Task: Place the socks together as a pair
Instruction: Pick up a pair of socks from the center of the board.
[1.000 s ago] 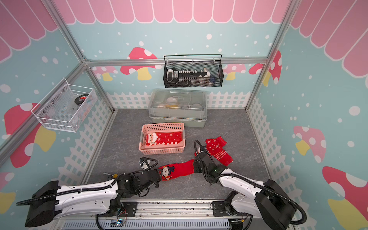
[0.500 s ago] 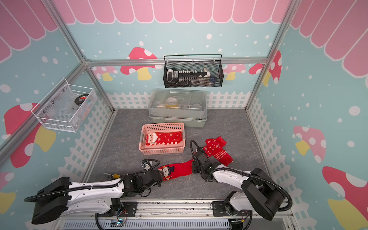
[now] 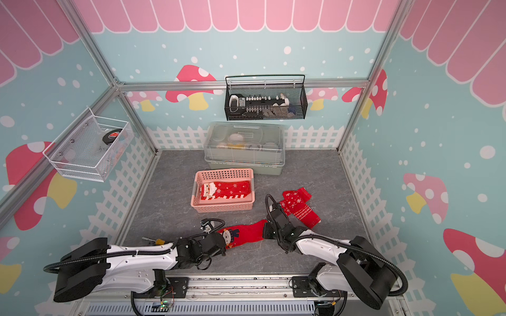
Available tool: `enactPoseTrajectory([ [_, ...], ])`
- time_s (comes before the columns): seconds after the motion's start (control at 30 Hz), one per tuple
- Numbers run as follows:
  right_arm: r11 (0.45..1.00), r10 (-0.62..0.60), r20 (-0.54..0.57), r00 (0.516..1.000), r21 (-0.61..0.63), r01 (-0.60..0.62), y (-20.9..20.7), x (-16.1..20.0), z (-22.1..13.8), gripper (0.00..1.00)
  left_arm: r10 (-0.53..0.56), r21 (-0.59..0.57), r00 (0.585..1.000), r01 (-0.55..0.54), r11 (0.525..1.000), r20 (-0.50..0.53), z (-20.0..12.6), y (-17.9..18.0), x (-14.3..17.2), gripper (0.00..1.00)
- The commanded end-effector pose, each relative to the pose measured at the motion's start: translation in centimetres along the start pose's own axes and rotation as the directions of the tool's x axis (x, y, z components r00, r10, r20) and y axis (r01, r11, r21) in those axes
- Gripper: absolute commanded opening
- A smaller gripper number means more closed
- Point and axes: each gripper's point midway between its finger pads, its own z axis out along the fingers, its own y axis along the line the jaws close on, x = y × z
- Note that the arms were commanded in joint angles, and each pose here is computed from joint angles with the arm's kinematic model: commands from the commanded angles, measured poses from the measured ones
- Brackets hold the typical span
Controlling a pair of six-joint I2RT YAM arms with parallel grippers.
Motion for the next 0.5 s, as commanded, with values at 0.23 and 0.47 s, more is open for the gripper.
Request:
enactPoseTrajectory([
  [0.23,0.988,0.006,0.118,0.993,-0.152,0.012,3.1,-2.7,-3.5,0.00,0.064,0.082,0.995,-0.070,0.994,0.074,-4.7,-1.1,-2.9,0.00],
  [0.47,0.972,0.029,0.266,0.963,-0.232,0.035,5.9,-7.0,-7.8,0.00,0.165,0.136,0.964,-0.196,0.971,0.209,-9.6,-2.5,-6.6,0.00],
])
